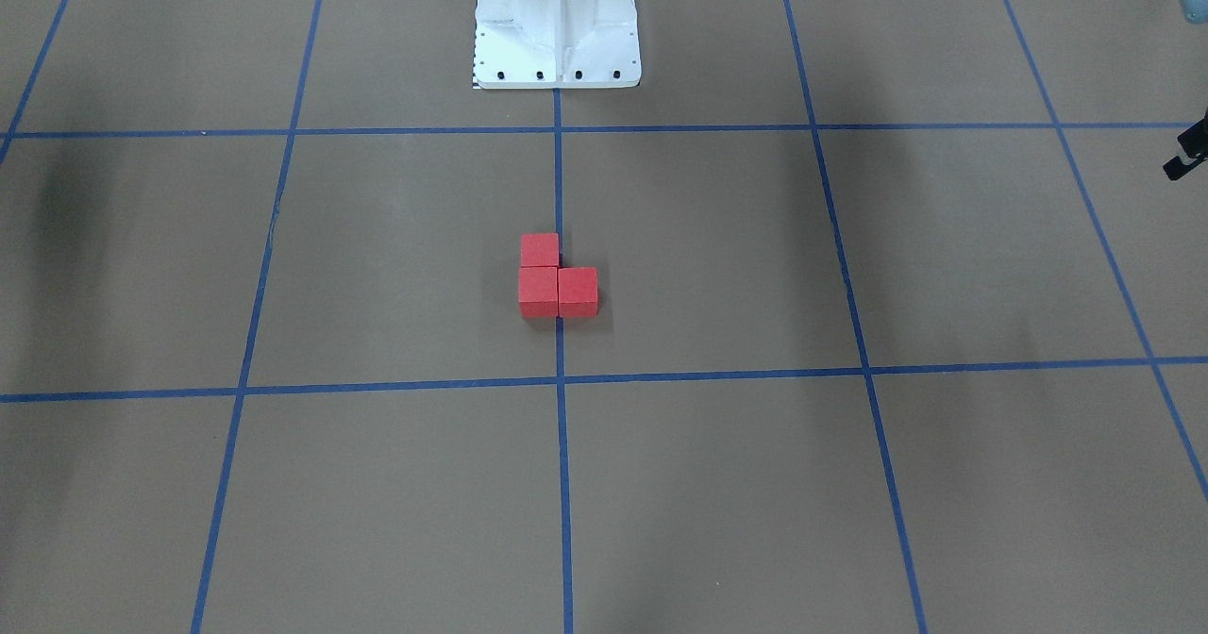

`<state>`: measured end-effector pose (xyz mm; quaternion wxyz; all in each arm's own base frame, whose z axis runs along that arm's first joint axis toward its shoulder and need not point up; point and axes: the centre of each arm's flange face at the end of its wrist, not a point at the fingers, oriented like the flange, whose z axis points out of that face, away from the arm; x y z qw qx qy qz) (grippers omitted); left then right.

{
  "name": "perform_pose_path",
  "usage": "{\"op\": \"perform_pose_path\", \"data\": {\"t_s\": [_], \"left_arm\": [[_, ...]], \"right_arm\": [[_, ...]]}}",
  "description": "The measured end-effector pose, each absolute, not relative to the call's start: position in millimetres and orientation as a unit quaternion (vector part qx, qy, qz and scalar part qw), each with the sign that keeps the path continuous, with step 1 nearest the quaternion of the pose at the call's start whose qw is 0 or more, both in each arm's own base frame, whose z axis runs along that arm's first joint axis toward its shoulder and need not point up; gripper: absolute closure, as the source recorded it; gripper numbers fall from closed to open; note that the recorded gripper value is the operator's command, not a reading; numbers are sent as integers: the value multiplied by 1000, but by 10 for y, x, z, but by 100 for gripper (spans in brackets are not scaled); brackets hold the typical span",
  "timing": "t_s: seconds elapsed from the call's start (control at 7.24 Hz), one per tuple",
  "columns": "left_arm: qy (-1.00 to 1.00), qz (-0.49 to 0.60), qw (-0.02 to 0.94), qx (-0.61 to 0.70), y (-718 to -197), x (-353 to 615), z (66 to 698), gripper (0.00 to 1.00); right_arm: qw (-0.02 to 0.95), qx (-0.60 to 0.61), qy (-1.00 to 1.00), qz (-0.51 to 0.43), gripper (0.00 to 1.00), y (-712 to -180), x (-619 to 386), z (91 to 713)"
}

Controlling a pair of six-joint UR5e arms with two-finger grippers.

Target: Form red blocks into L shape at center

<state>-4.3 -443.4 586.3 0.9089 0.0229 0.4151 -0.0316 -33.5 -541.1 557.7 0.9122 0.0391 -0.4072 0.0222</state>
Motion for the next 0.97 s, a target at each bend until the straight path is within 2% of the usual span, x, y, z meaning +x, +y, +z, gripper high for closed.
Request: {"op": "perform_pose_path", "data": {"t_s": [0.41,0.97], "left_arm": [[417,-29,908,28,-4446,-40,5788,0],[420,-23,906,45,-4422,-53,5605,0]], "right_arm": [[915,30,-402,20,0,-5512,-348,5754],[913,43,-406,14,0,-5763,-389,5560]]}}
